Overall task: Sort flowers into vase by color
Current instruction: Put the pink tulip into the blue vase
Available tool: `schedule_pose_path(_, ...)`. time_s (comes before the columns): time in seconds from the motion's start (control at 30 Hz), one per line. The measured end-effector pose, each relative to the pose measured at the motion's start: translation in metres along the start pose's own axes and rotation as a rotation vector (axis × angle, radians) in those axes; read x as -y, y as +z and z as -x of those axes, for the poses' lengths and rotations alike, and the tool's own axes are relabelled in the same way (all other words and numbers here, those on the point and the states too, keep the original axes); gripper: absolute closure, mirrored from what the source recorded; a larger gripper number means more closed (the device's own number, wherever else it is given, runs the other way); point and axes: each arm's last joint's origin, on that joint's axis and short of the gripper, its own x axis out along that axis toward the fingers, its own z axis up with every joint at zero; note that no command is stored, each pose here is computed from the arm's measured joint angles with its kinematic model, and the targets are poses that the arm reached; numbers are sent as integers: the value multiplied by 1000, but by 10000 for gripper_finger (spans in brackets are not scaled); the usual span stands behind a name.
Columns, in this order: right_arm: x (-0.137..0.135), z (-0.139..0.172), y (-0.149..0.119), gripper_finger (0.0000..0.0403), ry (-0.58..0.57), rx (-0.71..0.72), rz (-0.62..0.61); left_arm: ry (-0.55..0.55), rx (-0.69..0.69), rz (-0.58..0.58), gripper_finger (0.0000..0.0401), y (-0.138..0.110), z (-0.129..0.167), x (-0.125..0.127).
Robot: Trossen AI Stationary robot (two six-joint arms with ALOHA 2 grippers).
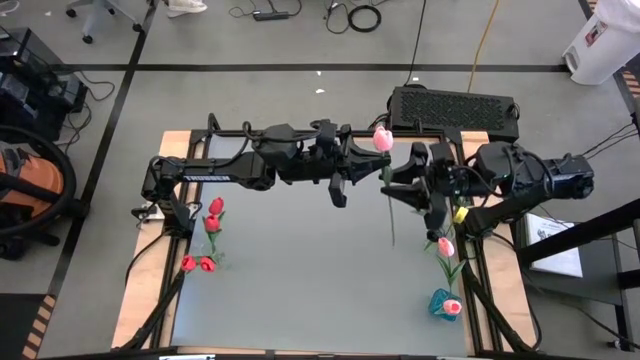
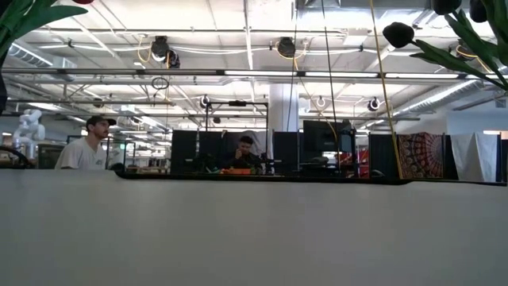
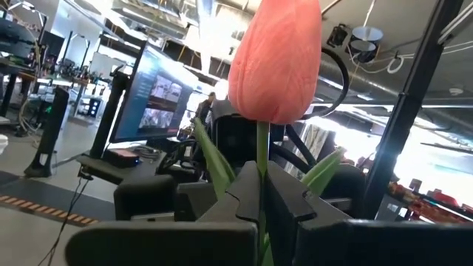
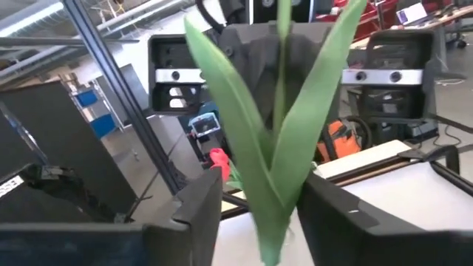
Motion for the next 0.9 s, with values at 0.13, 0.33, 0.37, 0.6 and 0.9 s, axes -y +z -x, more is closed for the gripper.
schedule_pose_path(0.13,2,0,1,287,-9,4,-1,5,-12,1,395,-1,0,0)
schedule_pose_path(0.33,3,0,1,380,-15,3,1,7,-23,1,382,-2,0,-1)
schedule_pose_path(0.37,3,0,1,390,-13,2,1,7,-23,1,375,-2,0,-1)
schedule_pose_path(0.6,3,1,1,399,-11,0,-1,5,-25,1,297,-2,0,-1)
schedule_pose_path(0.9,4,30,14,401,-44,63,-3,-32,-60,3,245,3,5,3)
